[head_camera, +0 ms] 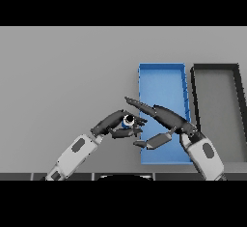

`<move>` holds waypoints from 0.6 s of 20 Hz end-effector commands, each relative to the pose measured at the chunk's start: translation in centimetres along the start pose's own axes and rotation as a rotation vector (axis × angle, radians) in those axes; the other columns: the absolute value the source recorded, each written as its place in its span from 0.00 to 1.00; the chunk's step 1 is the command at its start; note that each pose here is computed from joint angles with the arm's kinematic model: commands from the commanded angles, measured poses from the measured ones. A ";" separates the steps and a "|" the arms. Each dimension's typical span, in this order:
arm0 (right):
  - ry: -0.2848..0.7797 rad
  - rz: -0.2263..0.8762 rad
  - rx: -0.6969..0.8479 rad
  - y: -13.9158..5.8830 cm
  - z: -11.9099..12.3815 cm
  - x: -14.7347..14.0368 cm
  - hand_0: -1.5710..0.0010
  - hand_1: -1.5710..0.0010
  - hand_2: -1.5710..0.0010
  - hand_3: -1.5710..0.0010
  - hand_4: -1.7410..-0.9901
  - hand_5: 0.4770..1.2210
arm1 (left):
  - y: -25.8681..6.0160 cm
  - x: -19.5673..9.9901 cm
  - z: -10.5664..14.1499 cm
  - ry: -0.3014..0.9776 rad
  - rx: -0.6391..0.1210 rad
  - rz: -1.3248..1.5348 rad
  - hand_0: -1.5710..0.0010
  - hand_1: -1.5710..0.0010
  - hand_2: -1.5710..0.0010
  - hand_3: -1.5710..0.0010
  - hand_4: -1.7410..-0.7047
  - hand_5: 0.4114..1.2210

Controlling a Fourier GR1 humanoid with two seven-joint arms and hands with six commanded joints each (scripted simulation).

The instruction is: Pick up the blue pipe and place it into the blue bin.

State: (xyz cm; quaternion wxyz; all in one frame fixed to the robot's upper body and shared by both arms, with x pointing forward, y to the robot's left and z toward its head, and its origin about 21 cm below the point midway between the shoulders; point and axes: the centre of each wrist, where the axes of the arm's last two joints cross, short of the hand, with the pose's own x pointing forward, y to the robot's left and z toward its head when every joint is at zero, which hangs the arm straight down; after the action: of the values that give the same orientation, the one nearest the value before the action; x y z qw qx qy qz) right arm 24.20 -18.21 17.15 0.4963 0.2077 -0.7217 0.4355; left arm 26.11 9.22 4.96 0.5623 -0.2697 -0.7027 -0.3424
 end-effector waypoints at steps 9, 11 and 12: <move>0.030 -0.012 0.112 0.4 -5.4 -0.2 1.00 1.00 0.99 1.00 0.69 0.05 | 0.7 -0.3 0.3 -0.005 -0.023 0.024 0.00 0.00 0.00 0.04 0.01 1.00; 0.026 -0.019 0.138 0.3 -6.3 -0.3 1.00 0.99 0.97 1.00 0.68 0.05 | 0.7 -0.1 0.1 0.005 -0.030 0.024 0.00 0.00 0.00 0.08 0.02 1.00; 0.025 -0.018 0.156 0.4 -7.0 -0.3 0.99 0.98 0.96 0.99 0.67 0.05 | 0.7 0.0 0.2 -0.003 -0.045 0.037 0.00 0.00 0.00 0.06 0.02 1.00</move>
State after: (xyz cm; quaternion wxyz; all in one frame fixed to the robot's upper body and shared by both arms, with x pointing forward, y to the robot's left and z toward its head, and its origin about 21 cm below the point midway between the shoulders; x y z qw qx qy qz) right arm 27.77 -12.11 17.67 0.4919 0.2464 -0.6771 0.4888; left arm 26.53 9.80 5.08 0.5608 -0.2971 -0.6904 -0.3472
